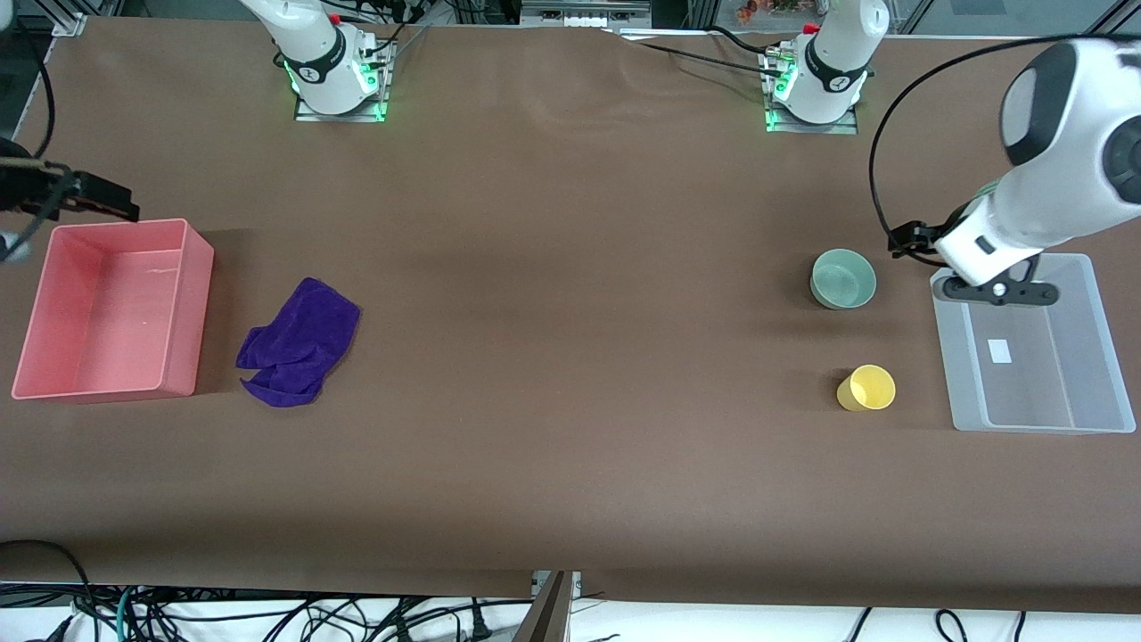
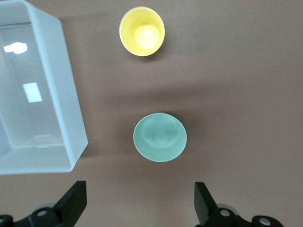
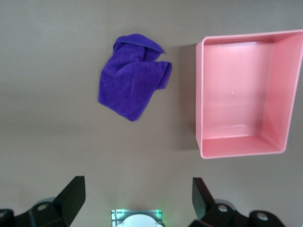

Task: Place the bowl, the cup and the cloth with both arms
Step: 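Reach the left gripper to the green bowl while the right gripper reaches the cloth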

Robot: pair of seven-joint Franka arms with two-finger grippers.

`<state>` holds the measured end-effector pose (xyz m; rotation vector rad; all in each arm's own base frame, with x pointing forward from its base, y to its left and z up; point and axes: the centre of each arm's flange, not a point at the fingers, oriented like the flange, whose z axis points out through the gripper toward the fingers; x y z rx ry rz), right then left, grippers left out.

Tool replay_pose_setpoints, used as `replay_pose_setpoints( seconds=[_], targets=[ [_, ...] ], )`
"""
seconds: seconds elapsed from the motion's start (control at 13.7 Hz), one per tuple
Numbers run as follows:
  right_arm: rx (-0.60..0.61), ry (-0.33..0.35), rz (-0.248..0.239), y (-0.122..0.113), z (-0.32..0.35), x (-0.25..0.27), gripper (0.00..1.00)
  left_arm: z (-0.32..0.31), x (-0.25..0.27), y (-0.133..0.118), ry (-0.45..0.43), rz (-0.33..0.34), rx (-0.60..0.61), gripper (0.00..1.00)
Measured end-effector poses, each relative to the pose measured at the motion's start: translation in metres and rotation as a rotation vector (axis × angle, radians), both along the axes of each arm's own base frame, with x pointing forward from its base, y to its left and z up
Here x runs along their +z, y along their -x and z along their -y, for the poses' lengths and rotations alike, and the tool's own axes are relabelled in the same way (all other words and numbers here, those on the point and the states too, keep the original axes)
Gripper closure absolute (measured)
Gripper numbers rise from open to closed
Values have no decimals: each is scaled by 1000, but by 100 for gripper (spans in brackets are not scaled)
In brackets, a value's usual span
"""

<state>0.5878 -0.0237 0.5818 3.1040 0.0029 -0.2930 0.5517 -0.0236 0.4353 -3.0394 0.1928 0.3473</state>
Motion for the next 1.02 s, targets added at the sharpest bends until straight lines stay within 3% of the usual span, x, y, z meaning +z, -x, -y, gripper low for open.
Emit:
replay_pose_setpoints(
  seconds=[0.15,0.51,0.73,0.95,1.02],
  targets=[
    [16,-8,-44,-16,-7,-37,0,-5,-43,11,17,0,-65,0],
    [62,-23,-122,-56,-34,-144,0,-36,-148,46,38,90,-197,0],
    [52,-62,-112,-74,-38,-197,0,-70,-209,52,85,121,-251,0],
    [48,-68,-64,-86,-38,-247,0,-83,-265,60,125,94,-248,0],
    [46,-68,-31,-87,-38,-265,0,-83,-275,62,132,89,-247,9]
  ],
)
